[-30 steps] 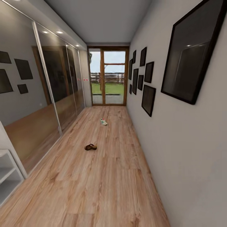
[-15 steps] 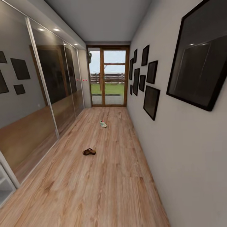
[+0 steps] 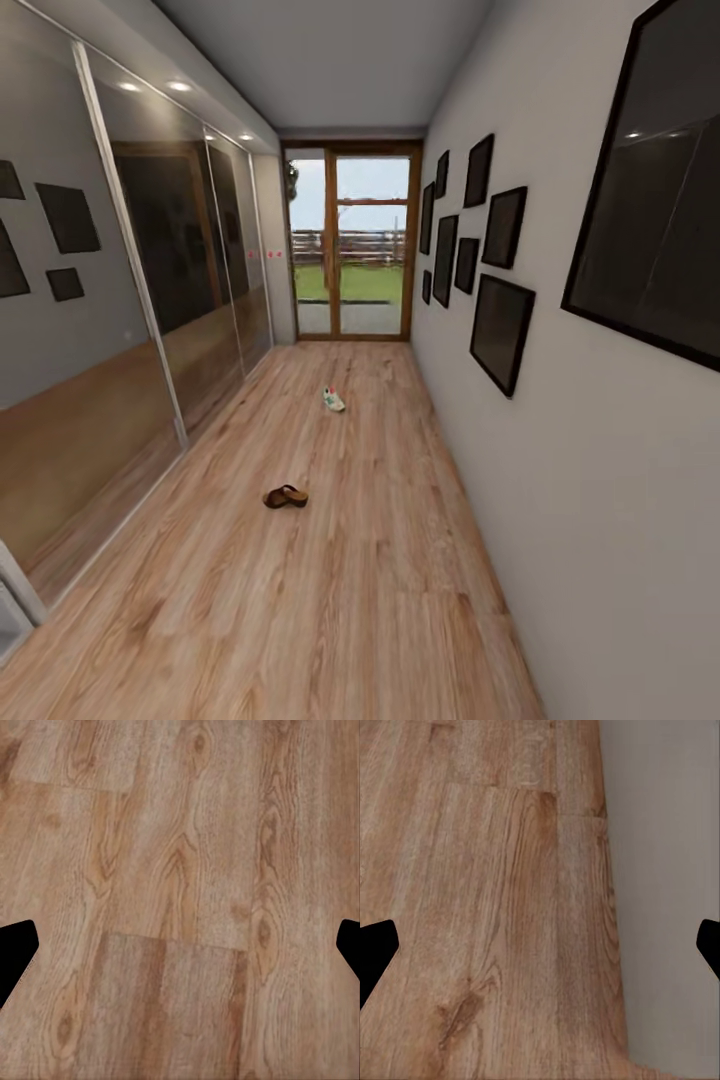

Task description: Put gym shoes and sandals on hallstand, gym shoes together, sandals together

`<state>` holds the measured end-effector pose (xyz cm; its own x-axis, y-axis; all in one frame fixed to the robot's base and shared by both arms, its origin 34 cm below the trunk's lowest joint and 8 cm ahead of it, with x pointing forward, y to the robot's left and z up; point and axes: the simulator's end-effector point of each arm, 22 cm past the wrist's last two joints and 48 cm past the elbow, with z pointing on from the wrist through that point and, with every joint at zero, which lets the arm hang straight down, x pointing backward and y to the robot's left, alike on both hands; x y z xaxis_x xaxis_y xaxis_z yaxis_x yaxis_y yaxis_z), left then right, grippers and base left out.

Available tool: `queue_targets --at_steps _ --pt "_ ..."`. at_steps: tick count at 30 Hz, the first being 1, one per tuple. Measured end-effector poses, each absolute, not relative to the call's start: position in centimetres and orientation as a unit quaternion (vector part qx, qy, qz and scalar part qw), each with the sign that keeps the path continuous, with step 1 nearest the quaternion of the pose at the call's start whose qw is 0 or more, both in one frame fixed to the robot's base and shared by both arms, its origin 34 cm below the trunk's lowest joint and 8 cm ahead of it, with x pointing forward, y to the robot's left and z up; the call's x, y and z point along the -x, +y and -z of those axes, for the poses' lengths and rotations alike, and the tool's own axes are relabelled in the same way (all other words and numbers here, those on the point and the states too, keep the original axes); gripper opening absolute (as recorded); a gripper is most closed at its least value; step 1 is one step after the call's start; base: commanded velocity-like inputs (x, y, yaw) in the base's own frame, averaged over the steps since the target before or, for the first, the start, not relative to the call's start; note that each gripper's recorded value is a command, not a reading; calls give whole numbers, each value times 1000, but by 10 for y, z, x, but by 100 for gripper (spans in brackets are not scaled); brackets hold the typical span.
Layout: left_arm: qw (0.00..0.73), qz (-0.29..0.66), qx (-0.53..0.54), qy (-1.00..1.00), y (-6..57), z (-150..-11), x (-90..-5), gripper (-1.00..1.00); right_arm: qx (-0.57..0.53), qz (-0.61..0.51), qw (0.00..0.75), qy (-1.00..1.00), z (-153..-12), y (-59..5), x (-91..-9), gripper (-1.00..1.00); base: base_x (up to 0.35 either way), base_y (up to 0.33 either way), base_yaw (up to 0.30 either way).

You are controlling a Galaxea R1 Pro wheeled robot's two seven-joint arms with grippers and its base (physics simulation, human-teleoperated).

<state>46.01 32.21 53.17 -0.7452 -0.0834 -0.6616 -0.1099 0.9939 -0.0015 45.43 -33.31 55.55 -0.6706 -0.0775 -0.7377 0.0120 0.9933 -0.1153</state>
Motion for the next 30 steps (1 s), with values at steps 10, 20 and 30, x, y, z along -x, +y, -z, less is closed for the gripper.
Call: queue_targets --at_steps 10,20,30 --pt "351 -19 52 935 322 -530 -458 100 18 55 403 913 -554 -333 -453 100 341 0 249" --pt "349 -19 52 935 322 -529 -457 100 18 55 402 914 -553 -333 -452 100 341 0 63" --pt "349 -19 52 935 322 -529 -457 100 19 55 402 914 -553 -333 -452 100 341 0 2"
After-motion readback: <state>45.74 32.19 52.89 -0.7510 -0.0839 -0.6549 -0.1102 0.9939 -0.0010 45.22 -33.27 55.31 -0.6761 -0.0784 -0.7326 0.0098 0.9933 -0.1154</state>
